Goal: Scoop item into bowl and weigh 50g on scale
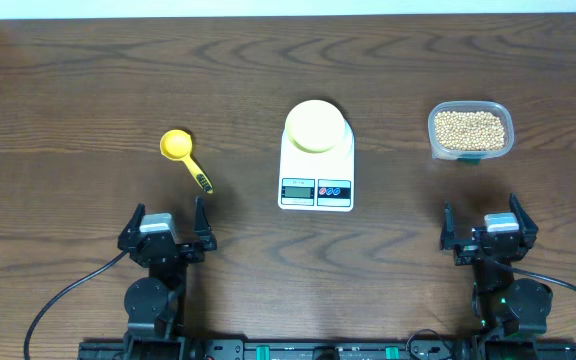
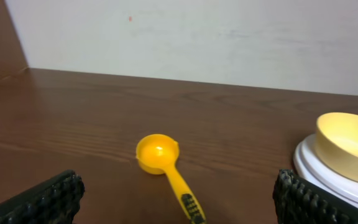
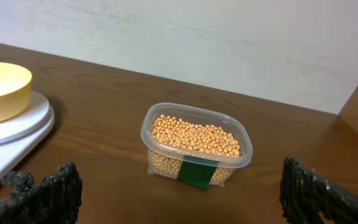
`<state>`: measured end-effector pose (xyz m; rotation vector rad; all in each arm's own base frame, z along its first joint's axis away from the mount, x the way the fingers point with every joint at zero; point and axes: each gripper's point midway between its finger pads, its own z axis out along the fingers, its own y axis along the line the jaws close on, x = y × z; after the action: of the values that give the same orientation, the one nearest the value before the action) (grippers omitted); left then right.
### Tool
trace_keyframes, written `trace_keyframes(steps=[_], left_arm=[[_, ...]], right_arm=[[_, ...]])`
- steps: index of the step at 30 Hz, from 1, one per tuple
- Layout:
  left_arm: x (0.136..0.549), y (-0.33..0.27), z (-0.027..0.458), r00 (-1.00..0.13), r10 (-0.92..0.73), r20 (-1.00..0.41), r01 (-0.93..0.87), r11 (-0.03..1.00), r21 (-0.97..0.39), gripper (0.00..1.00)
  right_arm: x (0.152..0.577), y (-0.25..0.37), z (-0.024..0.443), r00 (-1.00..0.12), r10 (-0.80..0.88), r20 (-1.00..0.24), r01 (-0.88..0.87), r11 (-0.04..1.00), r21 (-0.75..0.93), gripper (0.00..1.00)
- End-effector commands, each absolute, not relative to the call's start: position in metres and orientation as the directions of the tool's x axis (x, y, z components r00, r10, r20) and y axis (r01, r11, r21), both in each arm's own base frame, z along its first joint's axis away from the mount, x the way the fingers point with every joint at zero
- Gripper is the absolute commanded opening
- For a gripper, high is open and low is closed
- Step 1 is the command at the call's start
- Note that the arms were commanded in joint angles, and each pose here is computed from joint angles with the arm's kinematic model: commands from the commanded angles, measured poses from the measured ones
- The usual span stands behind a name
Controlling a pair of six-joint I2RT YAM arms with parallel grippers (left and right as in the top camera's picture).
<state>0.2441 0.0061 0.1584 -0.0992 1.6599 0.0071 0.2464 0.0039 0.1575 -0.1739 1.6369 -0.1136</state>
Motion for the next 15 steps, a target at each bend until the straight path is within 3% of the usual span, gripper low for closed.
trace_keyframes(steps=[1,15], left_arm=[[0.24,0.018,0.178,-0.047,-0.06,-0.997,-0.133,0.99,-0.054,0.99],[0.248,0.023,0.211,-0.088,-0.057,-0.994,-0.173,0.984,-0.041,0.99]], right_arm=[[0.246,0.004,0.157,-0.069,-0.167,-0.983,-0.043,0.985,-0.165,0.99],[0.246,0.004,0.157,-0.069,-0.167,-0.983,-0.043,0.985,-0.165,0.99]])
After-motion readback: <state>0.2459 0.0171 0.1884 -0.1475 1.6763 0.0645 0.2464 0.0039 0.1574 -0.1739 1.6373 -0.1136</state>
